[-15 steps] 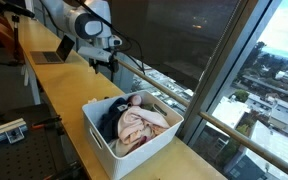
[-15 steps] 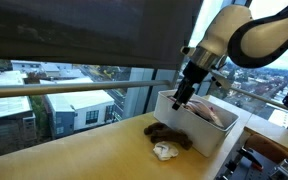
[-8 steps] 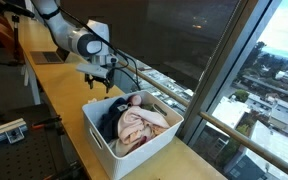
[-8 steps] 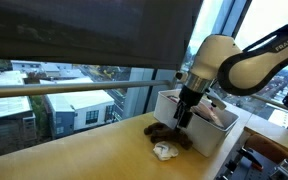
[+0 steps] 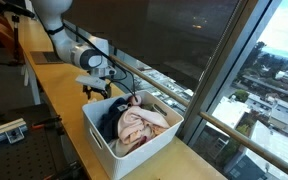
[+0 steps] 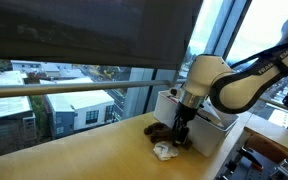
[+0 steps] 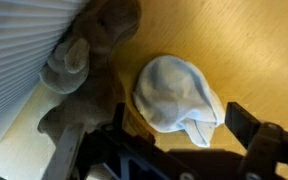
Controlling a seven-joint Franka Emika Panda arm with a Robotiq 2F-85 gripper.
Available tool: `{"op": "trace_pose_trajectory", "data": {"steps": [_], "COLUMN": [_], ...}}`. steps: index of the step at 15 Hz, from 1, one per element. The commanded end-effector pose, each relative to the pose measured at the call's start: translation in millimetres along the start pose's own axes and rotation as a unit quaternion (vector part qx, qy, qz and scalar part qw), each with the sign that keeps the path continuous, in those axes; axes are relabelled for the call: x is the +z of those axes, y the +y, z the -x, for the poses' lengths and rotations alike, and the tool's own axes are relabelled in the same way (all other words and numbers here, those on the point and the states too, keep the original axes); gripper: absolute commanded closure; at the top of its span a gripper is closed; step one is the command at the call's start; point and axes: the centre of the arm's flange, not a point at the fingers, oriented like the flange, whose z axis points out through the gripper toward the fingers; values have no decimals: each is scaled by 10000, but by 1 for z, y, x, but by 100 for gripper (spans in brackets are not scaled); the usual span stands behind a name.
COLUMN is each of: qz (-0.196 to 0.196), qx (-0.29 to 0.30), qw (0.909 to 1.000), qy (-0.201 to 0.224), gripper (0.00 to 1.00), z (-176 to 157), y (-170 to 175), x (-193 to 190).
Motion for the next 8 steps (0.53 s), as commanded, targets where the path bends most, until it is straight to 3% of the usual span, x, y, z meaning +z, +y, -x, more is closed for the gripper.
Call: {"op": "trace_pose_trajectory", "data": {"steps": [1,8], "qz": [18,-233], "qx": [6,55], "qw": [10000,9996], "qy": [-17,-139], "gripper": [0,0], "z": [-13,-10], "y": [0,-12], "x": [35,83]}}
